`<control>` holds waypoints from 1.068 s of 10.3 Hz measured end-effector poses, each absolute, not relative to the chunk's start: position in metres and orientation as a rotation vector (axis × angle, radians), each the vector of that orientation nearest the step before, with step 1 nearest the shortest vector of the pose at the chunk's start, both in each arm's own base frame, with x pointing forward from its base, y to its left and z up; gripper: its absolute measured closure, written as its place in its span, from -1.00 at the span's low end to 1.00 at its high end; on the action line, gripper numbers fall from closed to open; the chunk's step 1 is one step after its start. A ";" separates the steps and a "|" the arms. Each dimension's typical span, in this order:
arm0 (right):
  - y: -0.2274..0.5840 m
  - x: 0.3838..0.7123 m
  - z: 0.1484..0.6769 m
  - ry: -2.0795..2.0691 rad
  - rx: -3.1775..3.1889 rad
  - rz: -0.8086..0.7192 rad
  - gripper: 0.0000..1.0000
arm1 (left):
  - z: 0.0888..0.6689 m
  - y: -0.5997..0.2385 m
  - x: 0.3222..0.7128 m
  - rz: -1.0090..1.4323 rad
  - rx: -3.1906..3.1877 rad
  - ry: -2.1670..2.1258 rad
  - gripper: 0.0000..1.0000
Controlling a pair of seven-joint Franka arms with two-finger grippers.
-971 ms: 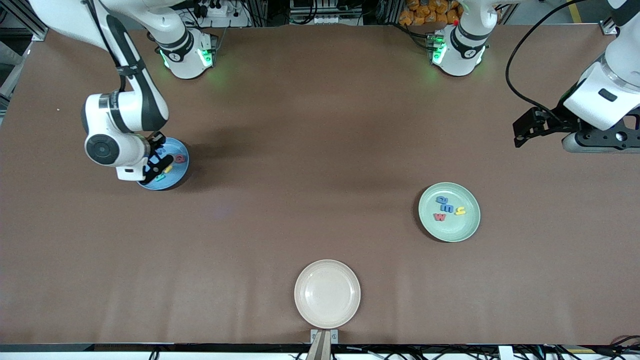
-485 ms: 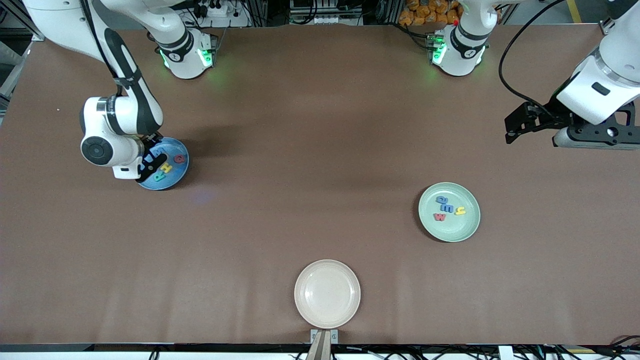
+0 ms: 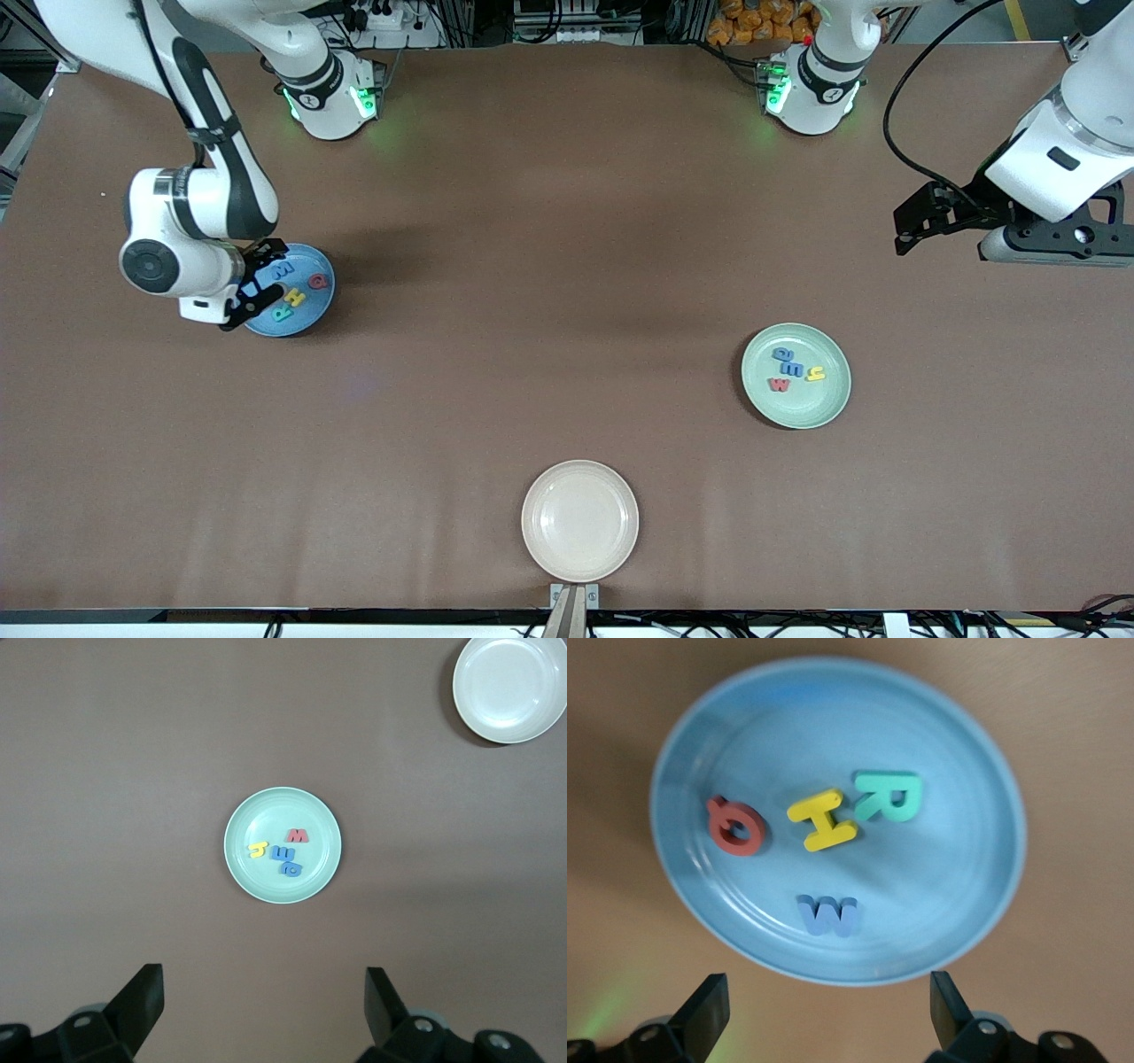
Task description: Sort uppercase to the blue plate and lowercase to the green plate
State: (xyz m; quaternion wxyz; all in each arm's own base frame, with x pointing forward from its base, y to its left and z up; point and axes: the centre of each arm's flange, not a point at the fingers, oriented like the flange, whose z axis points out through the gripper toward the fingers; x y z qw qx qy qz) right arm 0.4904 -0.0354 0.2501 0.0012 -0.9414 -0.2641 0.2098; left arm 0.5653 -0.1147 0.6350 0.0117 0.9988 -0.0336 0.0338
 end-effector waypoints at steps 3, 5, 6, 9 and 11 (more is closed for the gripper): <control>-0.033 0.523 0.356 -0.642 -2.944 0.478 -1.00 | 0.635 -0.115 0.566 0.106 3.114 -0.105 -1.00; -0.032 0.540 0.449 -0.569 -2.977 0.366 -1.00 | 0.635 -0.115 0.566 0.107 3.114 -0.105 -1.00; -0.031 0.549 0.489 -0.539 -3.002 0.300 -1.00 | 0.635 -0.115 0.566 0.107 3.114 -0.104 -1.00; -0.029 0.565 0.572 -0.419 -3.070 0.098 -1.00 | 0.635 -0.114 0.566 0.108 3.114 -0.101 -1.00; -0.008 0.565 0.617 -0.406 -3.082 0.025 -1.00 | 0.635 -0.111 0.567 0.109 3.115 -0.094 -1.00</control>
